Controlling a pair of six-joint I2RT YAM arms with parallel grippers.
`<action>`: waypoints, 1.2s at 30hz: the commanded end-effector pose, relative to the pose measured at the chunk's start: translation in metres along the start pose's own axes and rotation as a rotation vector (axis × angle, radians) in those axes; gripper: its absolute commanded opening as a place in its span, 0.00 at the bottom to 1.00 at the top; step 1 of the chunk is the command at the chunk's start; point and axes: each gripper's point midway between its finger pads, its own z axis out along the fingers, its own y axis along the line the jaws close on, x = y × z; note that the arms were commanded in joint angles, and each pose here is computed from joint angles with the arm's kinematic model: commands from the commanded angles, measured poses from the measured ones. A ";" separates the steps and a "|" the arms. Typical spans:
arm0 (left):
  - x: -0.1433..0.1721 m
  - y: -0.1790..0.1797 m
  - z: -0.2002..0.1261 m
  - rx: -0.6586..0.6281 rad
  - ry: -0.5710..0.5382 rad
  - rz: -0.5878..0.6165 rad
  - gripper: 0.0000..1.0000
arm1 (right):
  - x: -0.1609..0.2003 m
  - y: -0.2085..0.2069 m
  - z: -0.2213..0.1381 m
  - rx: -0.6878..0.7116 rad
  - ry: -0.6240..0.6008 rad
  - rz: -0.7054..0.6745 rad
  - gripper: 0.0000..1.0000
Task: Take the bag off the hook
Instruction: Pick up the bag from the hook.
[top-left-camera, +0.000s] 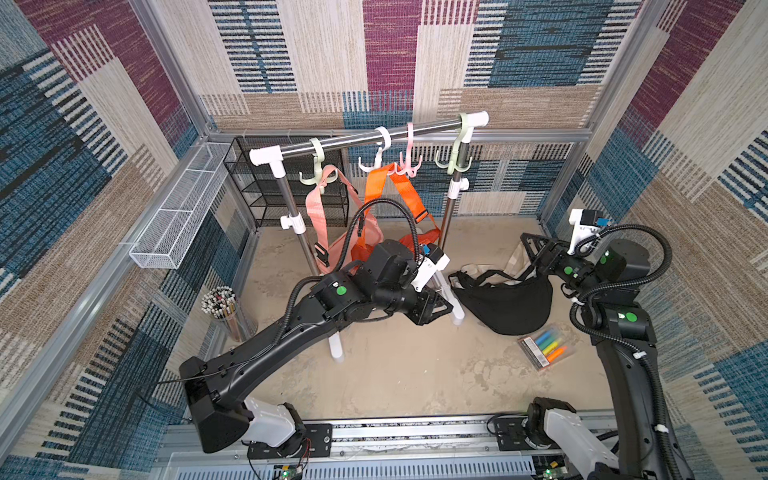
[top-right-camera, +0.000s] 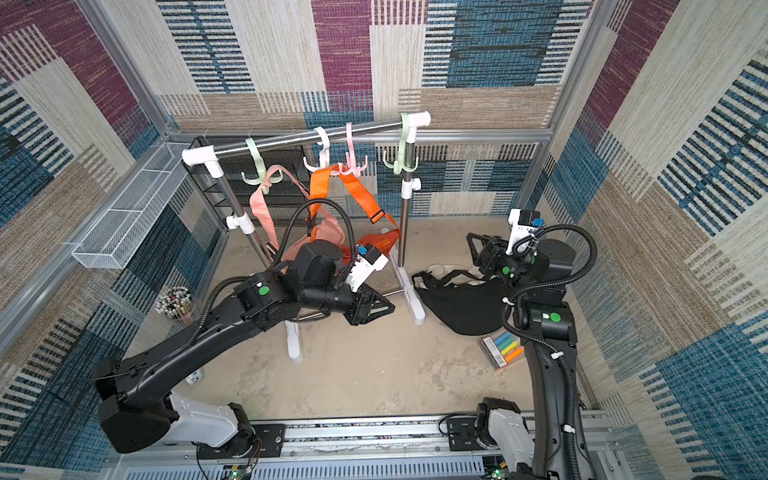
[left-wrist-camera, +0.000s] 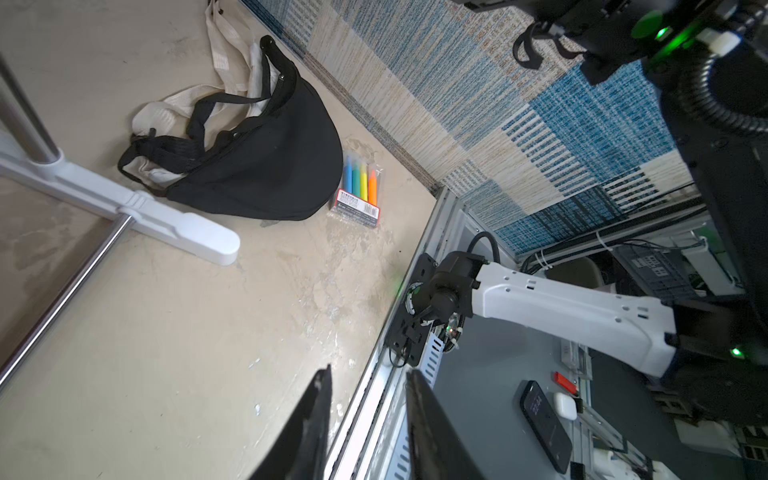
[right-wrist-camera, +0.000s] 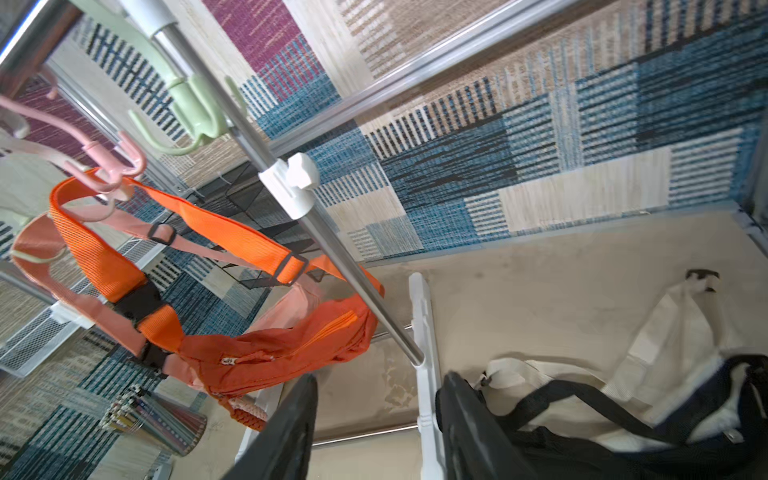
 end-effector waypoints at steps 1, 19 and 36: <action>0.011 0.015 -0.017 -0.102 -0.010 0.100 0.36 | -0.006 0.010 0.002 -0.039 -0.057 -0.038 0.51; 0.039 0.082 -0.093 -0.519 -0.225 0.048 0.43 | 0.033 0.067 0.031 -0.176 -0.007 -0.176 0.51; 0.045 0.101 -0.106 -0.554 -0.144 -0.035 0.44 | 0.046 0.115 0.069 -0.181 -0.024 -0.335 0.51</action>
